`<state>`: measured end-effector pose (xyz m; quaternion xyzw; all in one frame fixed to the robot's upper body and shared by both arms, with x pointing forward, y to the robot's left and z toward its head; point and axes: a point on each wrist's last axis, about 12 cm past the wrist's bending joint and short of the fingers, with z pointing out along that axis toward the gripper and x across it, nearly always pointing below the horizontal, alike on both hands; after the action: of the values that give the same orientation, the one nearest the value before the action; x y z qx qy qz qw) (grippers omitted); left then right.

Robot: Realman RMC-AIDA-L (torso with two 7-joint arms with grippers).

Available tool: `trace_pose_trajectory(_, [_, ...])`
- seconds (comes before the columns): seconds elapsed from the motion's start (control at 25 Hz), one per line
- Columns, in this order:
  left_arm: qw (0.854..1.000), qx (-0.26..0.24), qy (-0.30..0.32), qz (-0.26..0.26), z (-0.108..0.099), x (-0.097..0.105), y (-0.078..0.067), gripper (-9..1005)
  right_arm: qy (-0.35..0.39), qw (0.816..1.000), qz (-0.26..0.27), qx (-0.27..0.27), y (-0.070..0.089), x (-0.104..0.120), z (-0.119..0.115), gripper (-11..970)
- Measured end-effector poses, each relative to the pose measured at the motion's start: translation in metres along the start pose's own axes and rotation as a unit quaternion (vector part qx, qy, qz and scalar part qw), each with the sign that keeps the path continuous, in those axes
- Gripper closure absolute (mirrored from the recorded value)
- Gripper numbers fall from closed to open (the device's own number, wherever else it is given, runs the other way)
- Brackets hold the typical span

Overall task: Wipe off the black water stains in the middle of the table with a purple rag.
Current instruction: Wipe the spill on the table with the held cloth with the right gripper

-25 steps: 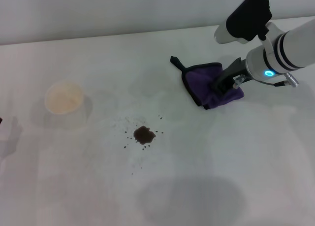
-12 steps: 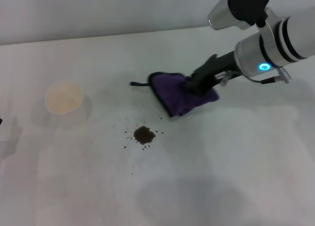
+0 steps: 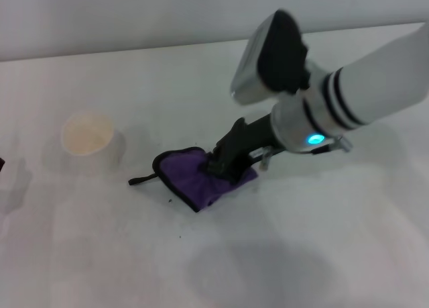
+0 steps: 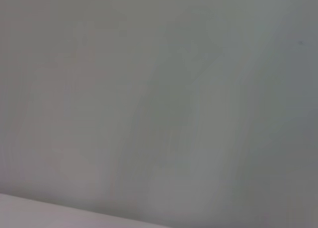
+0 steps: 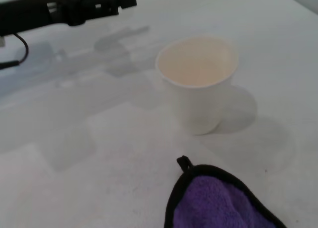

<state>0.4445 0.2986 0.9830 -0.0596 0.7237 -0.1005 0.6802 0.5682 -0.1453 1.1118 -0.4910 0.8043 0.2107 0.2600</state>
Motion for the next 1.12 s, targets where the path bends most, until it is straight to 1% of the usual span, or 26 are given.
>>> trace_pose_trajectory(0.2, [1.0,-0.001,0.005,-0.001,0.0,0.001,0.0,124,-0.011,0.999,-0.017,0.028,0.008,0.006,0.022,877])
trace_pose_trajectory(0.36, [1.0,0.0,0.006,-0.002,0.001,0.001,-0.001,123,-0.004,0.999,-0.025,0.045,0.011,0.016,0.036,877])
trace_pose_trajectory(0.48, [1.0,0.001,0.006,-0.002,0.002,0.001,-0.002,123,-0.001,0.999,-0.018,0.05,0.011,0.023,0.043,877])
trace_pose_trajectory(0.6, [1.0,0.002,0.008,-0.003,0.004,0.001,-0.003,123,-0.013,0.998,-0.005,0.053,0.012,0.027,0.047,877])
trace_pose_trajectory(0.84, [1.0,0.005,0.007,-0.003,0.006,0.001,-0.005,123,-0.015,0.999,-0.002,0.04,0.02,0.029,0.052,878])
trace_pose_trajectory(1.12, [1.0,0.008,0.005,-0.002,0.009,0.0,-0.006,124,-0.014,1.0,-0.023,-0.01,0.043,0.026,0.061,878])
